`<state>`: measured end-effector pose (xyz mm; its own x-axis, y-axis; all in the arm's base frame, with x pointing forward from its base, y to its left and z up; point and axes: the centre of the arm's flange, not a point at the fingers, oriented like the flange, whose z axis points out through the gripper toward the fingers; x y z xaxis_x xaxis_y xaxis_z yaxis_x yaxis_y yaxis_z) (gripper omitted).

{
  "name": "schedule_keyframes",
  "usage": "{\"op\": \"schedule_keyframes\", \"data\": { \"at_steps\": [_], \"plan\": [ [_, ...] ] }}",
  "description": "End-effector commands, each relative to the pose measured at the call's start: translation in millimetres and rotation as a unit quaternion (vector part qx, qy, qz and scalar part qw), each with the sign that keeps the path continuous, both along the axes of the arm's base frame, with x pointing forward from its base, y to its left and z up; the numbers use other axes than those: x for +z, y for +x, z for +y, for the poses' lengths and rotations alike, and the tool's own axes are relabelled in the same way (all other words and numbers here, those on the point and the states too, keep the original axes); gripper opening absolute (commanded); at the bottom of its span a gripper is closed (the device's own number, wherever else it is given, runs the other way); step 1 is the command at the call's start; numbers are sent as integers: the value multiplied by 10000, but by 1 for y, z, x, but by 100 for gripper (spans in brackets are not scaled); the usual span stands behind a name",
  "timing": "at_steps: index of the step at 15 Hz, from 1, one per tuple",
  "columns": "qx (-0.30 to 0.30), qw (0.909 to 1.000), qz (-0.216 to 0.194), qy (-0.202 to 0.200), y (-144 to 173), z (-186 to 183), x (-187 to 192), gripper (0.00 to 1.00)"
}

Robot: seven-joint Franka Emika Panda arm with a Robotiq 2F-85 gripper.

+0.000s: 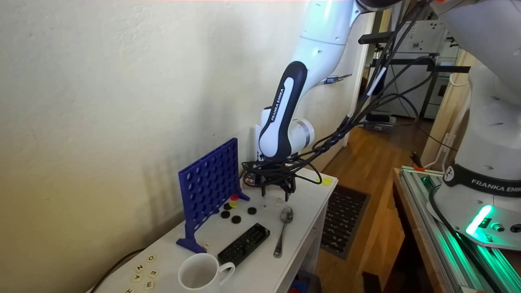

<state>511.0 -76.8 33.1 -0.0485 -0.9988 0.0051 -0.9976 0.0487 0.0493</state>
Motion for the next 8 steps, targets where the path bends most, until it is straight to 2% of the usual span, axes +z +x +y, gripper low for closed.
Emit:
{"op": "schedule_keyframes", "data": {
  "at_steps": [1, 2, 4, 8],
  "plan": [
    [169, 9998, -137, 23, -4, 1, 2, 98],
    [195, 9997, -169, 25, -4, 1, 2, 94],
    [208, 9994, -288, 1, -5, 1, 8, 69],
    [116, 9995, -278, -31, -22, -4, 32, 41]
  ]
}}
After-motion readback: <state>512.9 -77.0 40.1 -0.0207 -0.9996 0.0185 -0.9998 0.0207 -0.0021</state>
